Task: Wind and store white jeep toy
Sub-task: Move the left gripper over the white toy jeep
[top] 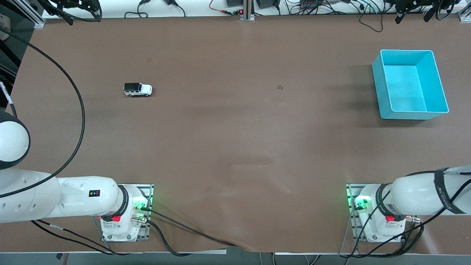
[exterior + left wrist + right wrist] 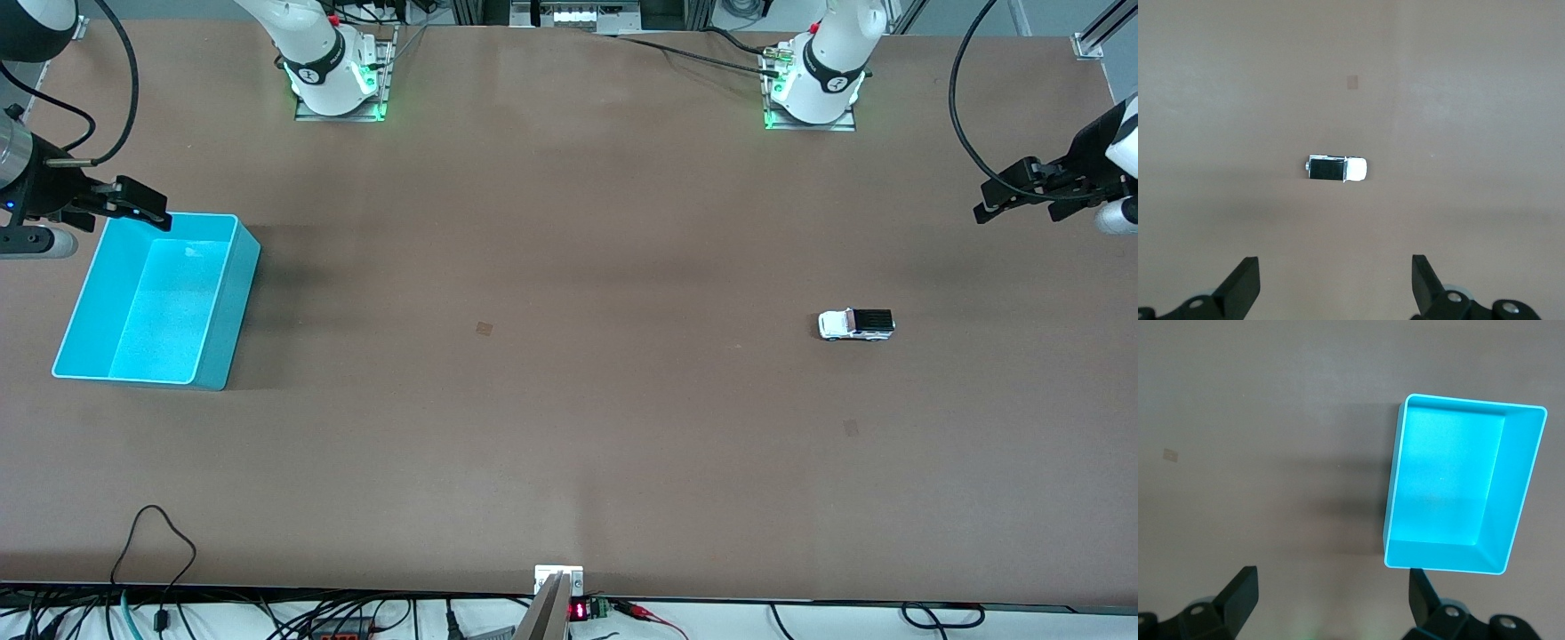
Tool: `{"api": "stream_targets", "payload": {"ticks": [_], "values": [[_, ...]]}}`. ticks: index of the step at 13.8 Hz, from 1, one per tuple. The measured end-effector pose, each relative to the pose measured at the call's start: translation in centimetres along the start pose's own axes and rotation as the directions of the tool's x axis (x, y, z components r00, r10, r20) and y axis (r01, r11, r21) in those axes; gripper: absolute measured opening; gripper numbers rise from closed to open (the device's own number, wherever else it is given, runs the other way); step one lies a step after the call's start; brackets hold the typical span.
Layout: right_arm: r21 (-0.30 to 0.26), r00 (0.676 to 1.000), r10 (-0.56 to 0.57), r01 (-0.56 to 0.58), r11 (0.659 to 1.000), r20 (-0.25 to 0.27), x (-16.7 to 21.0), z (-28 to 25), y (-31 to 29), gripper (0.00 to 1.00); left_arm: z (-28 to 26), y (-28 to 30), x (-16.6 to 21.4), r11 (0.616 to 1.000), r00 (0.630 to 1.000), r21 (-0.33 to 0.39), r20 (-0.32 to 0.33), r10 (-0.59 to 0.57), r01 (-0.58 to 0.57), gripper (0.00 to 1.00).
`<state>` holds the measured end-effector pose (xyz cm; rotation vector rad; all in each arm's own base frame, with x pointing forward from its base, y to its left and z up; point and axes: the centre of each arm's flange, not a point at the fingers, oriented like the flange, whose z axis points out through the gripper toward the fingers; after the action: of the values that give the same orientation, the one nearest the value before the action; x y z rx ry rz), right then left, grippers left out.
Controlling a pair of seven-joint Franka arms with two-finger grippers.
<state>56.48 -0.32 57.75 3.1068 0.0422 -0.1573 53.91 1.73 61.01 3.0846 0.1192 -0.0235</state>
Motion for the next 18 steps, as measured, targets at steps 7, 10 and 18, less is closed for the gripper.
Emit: {"api": "stream_targets", "payload": {"ticks": [7,10,18], "values": [[0.001,1.000,0.013,-0.013,1.000,0.001,0.2,0.4,0.7,1.00,0.4,0.9,-0.2,1.000,1.000,0.015,0.013,0.017,-0.017,1.00],[0.001,1.000,0.012,-0.012,1.000,0.000,0.3,0.3,0.7,1.00,3.3,1.5,0.5,0.999,0.997,0.017,0.078,0.028,-0.030,1.00],[0.001,1.000,0.011,-0.011,1.000,-0.005,0.3,0.3,0.6,1.00,15.7,4.2,4.4,0.992,0.962,-0.001,0.244,0.120,-0.124,1.00]]}}
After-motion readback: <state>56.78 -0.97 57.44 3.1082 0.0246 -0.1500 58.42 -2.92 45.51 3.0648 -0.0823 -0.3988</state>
